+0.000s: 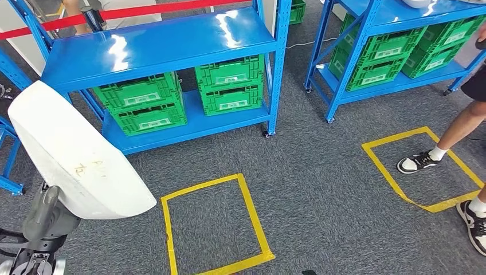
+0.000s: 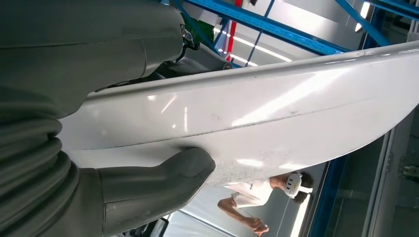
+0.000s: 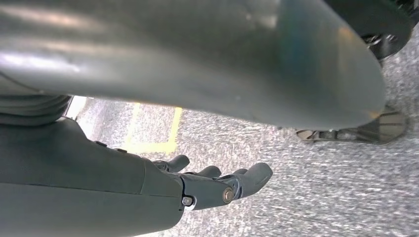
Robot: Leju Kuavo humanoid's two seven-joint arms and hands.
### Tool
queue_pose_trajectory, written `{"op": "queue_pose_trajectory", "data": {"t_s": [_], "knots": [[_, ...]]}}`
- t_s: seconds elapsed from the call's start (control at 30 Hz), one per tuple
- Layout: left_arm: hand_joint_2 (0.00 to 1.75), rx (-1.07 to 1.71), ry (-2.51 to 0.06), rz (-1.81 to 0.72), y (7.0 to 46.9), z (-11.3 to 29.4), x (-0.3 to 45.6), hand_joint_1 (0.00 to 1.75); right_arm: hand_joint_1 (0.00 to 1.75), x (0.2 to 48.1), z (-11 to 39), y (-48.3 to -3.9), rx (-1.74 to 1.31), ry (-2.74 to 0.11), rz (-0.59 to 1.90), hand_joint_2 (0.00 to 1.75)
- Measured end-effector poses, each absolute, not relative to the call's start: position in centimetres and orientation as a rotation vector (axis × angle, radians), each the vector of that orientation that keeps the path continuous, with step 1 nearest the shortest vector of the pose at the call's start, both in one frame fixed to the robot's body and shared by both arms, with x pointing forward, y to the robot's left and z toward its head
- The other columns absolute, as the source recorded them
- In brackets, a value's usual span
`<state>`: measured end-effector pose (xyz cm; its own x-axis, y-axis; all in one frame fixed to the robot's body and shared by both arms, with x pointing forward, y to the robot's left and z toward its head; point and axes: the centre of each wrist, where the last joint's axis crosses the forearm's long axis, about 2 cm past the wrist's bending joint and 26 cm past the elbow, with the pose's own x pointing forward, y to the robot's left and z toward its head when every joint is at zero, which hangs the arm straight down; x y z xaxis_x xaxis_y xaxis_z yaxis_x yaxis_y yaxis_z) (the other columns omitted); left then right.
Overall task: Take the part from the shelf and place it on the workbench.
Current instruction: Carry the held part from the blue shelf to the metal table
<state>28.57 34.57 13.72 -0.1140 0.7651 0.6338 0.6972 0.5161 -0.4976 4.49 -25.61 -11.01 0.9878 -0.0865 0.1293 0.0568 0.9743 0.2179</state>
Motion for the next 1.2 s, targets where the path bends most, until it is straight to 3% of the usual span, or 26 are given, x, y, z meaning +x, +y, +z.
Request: {"op": "queue_pose_trajectory", "data": {"t_s": [1.2], "knots": [[1.75,-1.194,-1.901,0.063,34.2,15.9,31.2,1.75,0.0,4.3,-11.0,-25.7,0.221,-0.149,-0.19,0.0]]}}
